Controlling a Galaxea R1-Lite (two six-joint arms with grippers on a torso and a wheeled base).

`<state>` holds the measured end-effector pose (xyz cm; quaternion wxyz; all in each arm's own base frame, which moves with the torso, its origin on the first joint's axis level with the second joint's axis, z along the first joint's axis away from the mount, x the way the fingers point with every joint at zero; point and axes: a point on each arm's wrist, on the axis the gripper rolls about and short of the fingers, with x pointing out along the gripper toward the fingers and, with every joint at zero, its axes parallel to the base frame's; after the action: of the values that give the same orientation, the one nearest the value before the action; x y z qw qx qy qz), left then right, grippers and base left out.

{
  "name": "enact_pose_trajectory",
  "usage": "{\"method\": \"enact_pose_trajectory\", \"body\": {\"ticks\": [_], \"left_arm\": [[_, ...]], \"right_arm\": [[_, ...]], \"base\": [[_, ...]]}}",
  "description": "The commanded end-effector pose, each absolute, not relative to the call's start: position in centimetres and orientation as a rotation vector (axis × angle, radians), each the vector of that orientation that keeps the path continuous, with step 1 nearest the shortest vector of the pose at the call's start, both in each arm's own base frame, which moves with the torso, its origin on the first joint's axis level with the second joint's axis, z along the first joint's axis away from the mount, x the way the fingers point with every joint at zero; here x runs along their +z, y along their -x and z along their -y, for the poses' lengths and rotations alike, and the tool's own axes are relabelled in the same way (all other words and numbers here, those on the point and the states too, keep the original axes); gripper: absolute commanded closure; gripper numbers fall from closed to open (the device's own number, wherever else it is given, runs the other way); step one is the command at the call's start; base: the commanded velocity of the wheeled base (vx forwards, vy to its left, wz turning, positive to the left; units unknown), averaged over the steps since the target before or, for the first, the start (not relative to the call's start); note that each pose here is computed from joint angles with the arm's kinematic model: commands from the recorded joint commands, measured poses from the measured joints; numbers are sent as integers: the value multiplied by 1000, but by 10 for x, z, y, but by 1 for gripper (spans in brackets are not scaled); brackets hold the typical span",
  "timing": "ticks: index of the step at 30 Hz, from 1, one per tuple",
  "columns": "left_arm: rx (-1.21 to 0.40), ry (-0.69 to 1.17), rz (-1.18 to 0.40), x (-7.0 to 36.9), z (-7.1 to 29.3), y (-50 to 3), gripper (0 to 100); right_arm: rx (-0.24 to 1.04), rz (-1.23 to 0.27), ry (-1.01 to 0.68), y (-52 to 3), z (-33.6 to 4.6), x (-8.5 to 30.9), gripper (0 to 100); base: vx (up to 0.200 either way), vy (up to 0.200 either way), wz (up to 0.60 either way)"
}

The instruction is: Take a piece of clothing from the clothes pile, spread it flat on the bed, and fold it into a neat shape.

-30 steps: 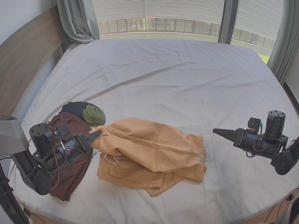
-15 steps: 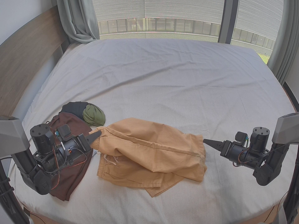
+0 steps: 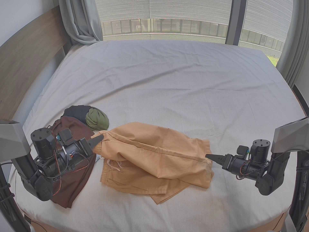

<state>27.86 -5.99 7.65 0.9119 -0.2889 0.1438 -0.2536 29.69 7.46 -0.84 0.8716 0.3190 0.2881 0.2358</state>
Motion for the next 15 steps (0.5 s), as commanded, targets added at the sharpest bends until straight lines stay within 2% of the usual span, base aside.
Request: {"method": "enact_pose_trajectory", "body": {"ticks": [1, 15], "left_arm": [[-522, 593, -298, 75, 60, -281, 100], [-498, 592, -293, 73, 54, -284, 100]], "right_arm": [[490, -640, -667, -299, -78, -25, 0], [494, -667, -722, -306, -87, -34, 0]], "base": [[0, 0, 0], [0, 0, 0]]}}
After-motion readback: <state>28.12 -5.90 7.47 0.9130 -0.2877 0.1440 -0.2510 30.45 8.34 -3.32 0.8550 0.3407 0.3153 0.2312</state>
